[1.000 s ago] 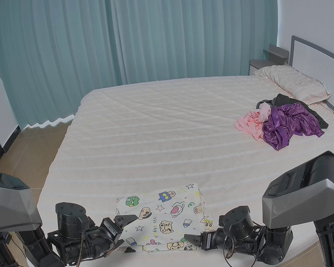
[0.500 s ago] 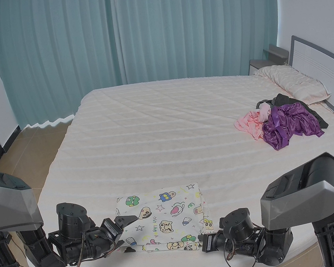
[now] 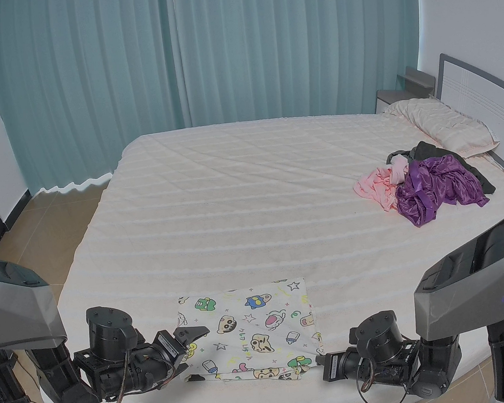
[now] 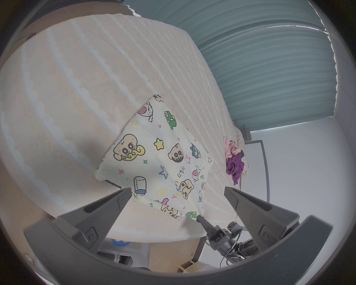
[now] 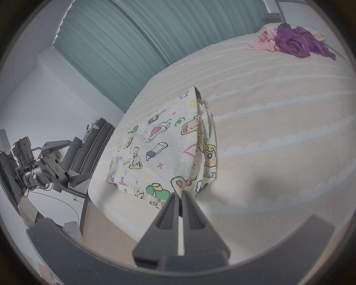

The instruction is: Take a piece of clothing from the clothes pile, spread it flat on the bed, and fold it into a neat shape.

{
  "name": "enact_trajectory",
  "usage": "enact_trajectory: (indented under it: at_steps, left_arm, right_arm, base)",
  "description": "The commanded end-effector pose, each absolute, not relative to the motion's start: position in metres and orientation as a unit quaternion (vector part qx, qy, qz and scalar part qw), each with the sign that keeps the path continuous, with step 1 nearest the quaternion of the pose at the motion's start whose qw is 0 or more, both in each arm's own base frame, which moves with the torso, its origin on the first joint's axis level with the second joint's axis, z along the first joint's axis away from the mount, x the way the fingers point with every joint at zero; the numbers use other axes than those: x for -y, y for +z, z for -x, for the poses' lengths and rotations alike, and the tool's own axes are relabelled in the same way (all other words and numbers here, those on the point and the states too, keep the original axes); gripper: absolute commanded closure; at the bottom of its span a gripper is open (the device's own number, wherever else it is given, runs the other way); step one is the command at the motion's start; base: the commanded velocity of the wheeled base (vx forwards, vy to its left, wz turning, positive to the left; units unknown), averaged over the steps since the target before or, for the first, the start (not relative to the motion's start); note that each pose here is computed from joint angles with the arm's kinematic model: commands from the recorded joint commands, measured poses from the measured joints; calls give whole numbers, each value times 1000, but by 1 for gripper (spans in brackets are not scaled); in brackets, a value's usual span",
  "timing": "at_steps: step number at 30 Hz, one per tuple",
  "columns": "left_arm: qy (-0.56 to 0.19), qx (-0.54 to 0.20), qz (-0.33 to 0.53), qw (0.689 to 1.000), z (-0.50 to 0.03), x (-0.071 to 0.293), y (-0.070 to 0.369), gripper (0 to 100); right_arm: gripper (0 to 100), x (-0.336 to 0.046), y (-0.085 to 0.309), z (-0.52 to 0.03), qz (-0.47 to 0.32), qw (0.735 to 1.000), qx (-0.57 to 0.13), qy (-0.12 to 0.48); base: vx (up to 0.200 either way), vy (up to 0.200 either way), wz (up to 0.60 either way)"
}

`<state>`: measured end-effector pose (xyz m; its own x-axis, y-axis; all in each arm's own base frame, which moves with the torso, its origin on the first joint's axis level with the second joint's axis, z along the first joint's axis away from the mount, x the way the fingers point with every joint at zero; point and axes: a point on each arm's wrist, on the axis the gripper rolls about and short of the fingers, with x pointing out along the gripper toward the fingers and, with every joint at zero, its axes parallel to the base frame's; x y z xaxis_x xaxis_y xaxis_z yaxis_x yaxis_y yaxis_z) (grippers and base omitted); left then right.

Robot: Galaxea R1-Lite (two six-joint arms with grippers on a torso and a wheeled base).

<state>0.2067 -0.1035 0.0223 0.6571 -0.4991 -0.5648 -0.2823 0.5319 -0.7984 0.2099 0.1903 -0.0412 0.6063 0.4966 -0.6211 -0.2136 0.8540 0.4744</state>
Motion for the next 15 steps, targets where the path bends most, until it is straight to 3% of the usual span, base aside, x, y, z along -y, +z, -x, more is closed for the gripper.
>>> enact_trajectory:
  at_steps: [1, 4, 5, 10, 15]
  left_arm:
    - [-70, -409, 479, 774, -207, 104, 22, 0]
    - [-71, -409, 478, 774, -207, 104, 22, 0]
    - [-71, -408, 479, 774, -207, 104, 22, 0]
    - [-71, -406, 482, 773, -209, 105, 23, 0]
    - [-60, -405, 500, 763, -207, 104, 24, 0]
  right_arm:
    - [100, -190, -40, -210, -180, 879, -393, 202]
    - [100, -189, -41, -208, -172, 878, -398, 202]
    - [0, -189, -41, -208, -169, 879, -398, 203]
    - [0, -186, -38, -209, -169, 883, -389, 201]
    - [0, -181, -12, -231, -202, 901, -333, 191]
  base:
    - [0, 0, 0]
    - [0, 0, 0]
    - [0, 0, 0]
    - [0, 0, 0]
    - [0, 0, 0]
